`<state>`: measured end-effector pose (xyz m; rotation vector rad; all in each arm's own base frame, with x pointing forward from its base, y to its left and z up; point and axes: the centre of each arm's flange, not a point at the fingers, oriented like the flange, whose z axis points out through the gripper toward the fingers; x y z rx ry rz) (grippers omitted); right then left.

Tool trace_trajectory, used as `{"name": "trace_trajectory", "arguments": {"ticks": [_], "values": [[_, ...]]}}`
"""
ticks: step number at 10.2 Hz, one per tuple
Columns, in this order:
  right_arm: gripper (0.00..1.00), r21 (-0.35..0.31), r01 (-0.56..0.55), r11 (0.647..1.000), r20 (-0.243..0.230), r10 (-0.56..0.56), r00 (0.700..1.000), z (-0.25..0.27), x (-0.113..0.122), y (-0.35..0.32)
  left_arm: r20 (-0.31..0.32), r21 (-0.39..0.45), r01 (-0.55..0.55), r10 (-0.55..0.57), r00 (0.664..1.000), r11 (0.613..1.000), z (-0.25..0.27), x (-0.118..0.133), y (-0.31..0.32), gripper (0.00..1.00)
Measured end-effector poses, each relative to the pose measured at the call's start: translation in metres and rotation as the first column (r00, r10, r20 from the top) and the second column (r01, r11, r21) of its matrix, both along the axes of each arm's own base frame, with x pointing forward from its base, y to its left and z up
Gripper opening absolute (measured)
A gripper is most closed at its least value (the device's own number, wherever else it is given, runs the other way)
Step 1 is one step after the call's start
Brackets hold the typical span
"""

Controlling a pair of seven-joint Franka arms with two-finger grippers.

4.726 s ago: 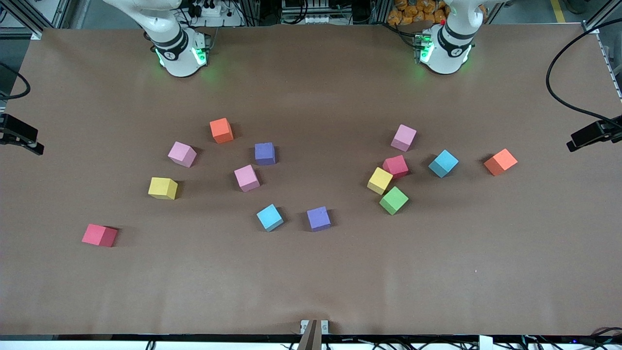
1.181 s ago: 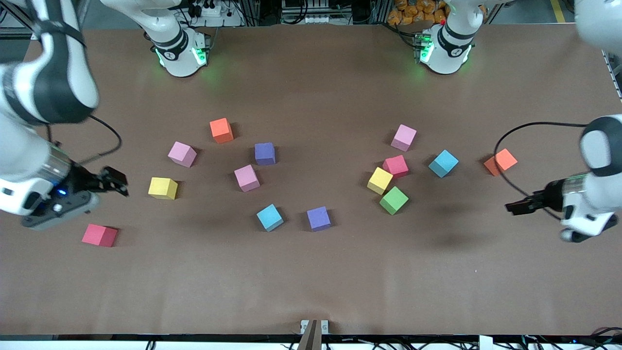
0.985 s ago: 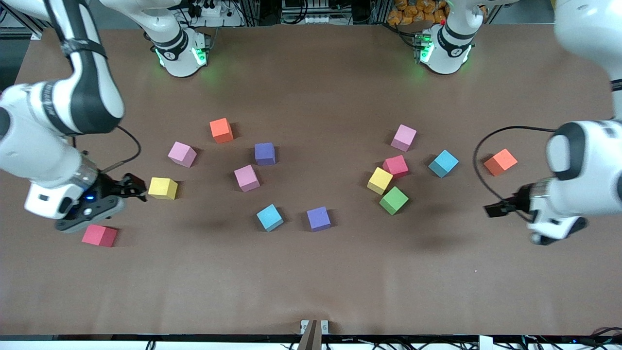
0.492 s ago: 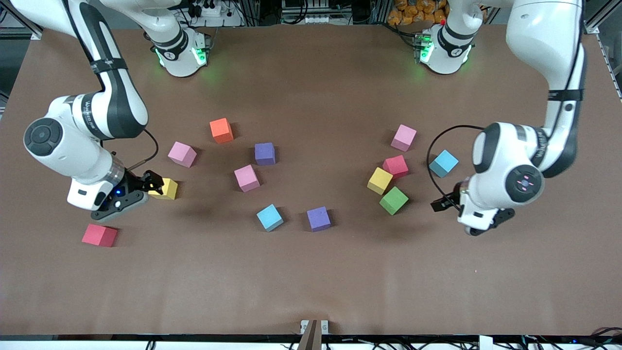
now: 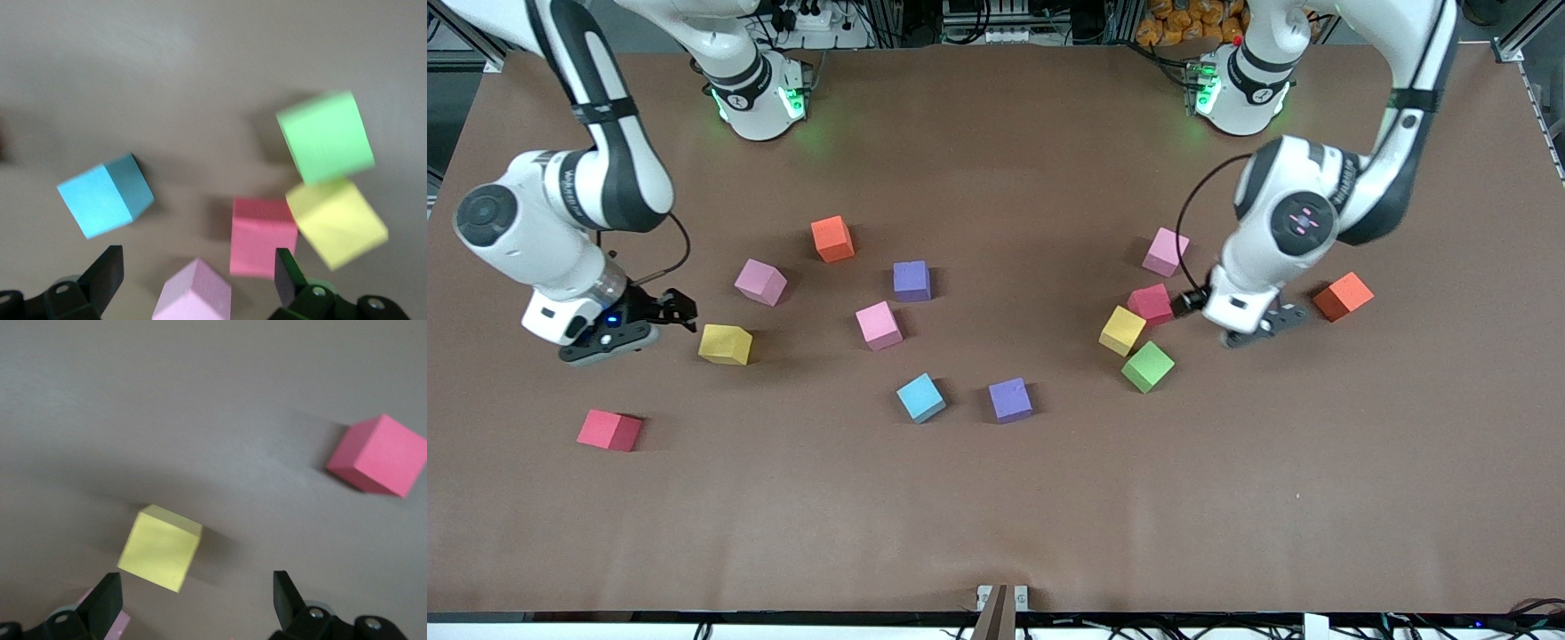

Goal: Form number 2 with 11 blocks
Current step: 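Reach the right gripper to the yellow cube while the left gripper reaches lavender, then grasp the yellow cube with the right gripper while the left grasps lavender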

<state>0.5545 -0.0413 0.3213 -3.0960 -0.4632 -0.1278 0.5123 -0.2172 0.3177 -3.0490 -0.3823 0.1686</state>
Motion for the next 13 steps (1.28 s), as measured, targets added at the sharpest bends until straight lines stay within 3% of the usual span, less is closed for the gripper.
{"name": "trace_trajectory", "arguments": {"ticks": [2, 3, 6, 8, 10, 13], "values": [[1.00, 0.034, 0.054, 0.998, -0.048, -0.052, 0.997, -0.011, -0.010, -0.008, -0.024, -0.007, 0.188, -0.188, 0.982, 0.982, -0.021, -0.034, -0.036, 1.00], [1.00, 0.037, 0.078, 0.996, -0.068, -0.076, 0.995, -0.017, -0.015, -0.010, -0.027, -0.007, 0.291, -0.291, 0.956, 0.957, -0.035, -0.048, -0.040, 1.00], [1.00, 0.036, 0.148, 0.988, -0.071, -0.145, 0.987, -0.041, -0.027, -0.014, -0.036, -0.042, 0.535, -0.536, 0.843, 0.844, -0.052, -0.055, -0.024, 1.00], [1.00, 0.035, 0.205, 0.978, -0.081, -0.202, 0.976, -0.047, -0.030, -0.013, -0.050, -0.055, 0.605, -0.607, 0.793, 0.794, -0.056, -0.062, -0.018, 1.00], [1.00, 0.035, 0.207, 0.978, -0.084, -0.204, 0.975, -0.050, -0.030, -0.010, -0.083, -0.060, 0.618, -0.621, 0.780, 0.784, -0.065, -0.079, -0.008, 1.00], [1.00, 0.038, 0.151, 0.988, -0.052, -0.149, 0.987, -0.053, -0.024, 0.021, -0.113, -0.067, 0.624, -0.627, 0.770, 0.779, -0.077, -0.094, -0.005, 1.00]]}}
